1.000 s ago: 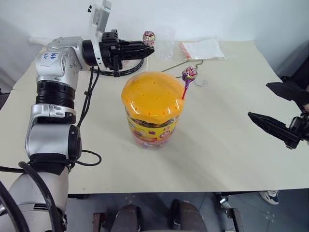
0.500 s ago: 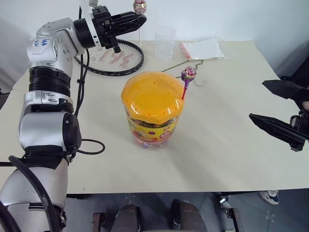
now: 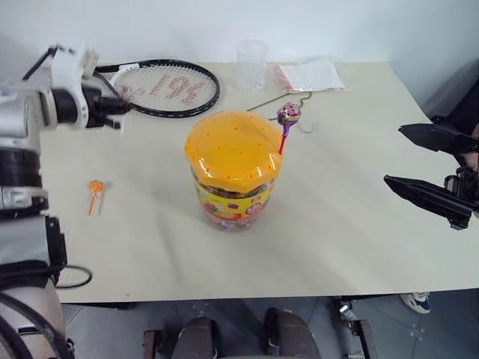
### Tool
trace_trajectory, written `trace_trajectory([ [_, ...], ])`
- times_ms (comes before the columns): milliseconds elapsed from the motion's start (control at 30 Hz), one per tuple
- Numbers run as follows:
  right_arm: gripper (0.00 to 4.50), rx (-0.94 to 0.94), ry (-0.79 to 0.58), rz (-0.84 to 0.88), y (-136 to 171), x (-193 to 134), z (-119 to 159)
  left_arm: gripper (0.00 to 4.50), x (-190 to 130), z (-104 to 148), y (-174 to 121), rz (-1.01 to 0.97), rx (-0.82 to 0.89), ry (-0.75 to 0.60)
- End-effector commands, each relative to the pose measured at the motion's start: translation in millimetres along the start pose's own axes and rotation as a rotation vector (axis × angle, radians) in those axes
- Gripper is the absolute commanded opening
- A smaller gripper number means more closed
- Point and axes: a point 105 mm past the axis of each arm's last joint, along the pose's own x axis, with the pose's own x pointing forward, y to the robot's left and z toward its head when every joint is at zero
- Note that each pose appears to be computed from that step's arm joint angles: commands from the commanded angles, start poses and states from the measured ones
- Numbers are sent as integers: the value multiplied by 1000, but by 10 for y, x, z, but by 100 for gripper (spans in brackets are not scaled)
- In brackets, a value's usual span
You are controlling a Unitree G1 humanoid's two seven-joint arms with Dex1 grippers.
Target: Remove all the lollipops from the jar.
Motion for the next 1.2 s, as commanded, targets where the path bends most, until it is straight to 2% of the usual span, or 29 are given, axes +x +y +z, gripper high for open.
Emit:
trace_trajectory([
  [33,450,-13,15,27,0,-5,28,3,-141,-84,-108,17,2,37],
  [300,450,-9,23,56,-34,36,-5,3,-119,-744,-173,126,-50,292],
  [467,450,-5,29,54,-53,35,-33,3,-112,-892,-284,126,-81,376],
  [833,450,-5,33,43,-79,38,-54,3,-190,-1196,-244,138,-68,529],
  [867,450,-5,33,42,-75,37,-54,55,-207,-1205,-220,150,-68,540],
  [933,450,-7,35,40,-72,33,-54,97,-224,-1204,-200,158,-71,546],
  [1033,450,-12,35,34,-78,23,-46,187,-230,-1129,-193,165,-66,521],
  [1100,450,-16,36,30,-82,18,-41,239,-234,-1040,-209,158,-53,497],
  [1133,450,-18,37,29,-84,16,-41,280,-236,-993,-229,146,-48,483],
  [1200,450,-21,38,25,-87,12,-37,327,-236,-891,-271,119,-45,448],
])
